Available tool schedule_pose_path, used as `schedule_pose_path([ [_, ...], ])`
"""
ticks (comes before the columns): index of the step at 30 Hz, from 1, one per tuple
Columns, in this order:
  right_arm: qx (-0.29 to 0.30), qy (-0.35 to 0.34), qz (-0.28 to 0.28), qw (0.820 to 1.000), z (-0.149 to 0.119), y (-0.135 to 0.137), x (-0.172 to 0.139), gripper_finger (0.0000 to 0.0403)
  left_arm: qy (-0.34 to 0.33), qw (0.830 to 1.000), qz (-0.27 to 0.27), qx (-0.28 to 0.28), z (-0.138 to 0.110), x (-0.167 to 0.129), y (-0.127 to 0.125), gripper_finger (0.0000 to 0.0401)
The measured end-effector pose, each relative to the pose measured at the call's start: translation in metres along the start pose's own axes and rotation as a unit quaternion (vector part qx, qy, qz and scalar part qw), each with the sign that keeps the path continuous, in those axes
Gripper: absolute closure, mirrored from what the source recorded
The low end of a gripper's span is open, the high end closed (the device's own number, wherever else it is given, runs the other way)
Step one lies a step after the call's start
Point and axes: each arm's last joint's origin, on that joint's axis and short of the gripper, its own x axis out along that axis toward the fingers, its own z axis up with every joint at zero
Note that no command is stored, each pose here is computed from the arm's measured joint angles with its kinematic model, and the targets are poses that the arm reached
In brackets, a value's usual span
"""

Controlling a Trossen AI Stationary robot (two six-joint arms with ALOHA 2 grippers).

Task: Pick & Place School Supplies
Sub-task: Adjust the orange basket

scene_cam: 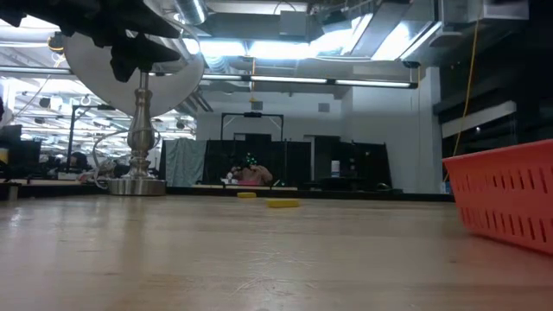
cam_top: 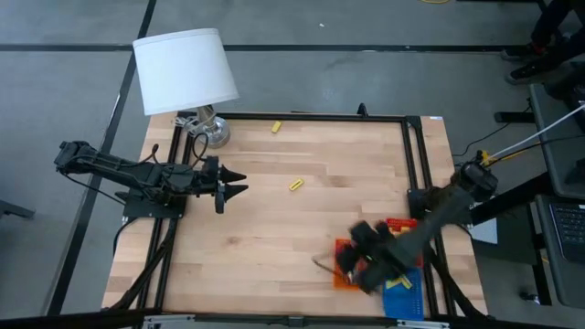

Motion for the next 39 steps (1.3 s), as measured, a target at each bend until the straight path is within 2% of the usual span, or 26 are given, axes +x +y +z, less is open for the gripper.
schedule_pose_path([
  [3,-0.01,-0.018,0.017,1.0,0.043,0.014,0.011,0.0211,0.0,1.0,0.0,-0.006,0.0,0.0,0.0,0.0221],
  [6,-0.028,-0.032,0.032,0.999,0.074,0.023,0.019,0.0215,0.0,1.0,0.0,-0.007,0.0,0.0,0.0,0.0221],
  [9,-0.032,-0.037,0.063,0.997,0.096,0.029,0.028,0.0219,0.0,1.0,0.0,-0.013,0.0,0.0,0.0,0.0221],
  [12,-0.031,0.003,0.098,0.995,0.104,0.033,0.039,0.0223,0.0,1.0,0.0,-0.018,0.0,0.0,0.0,0.0221],
  [15,-0.03,0.057,0.134,0.989,0.094,0.039,0.053,0.0228,0.0,1.0,0.0,-0.019,0.0,0.0,0.0,0.0221],
  [19,-0.04,0.12,0.178,0.976,0.074,0.051,0.056,0.0234,0.0,1.0,0.001,-0.019,0.0,0.0,0.0,0.0221],
  [24,-0.032,0.154,0.166,0.974,0.047,0.055,0.057,0.0242,-0.002,1.0,0.0,-0.019,0.001,-0.001,0.0,0.0221],
  [31,-0.056,0.195,0.139,0.969,0.019,0.057,0.066,0.025,0.001,1.0,-0.011,-0.017,0.001,-0.002,0.0,0.0221],
  [39,-0.086,0.242,0.049,0.965,-0.001,0.039,0.06,0.0263,-0.002,1.0,-0.016,-0.023,0.002,-0.003,-0.001,0.0221],
])
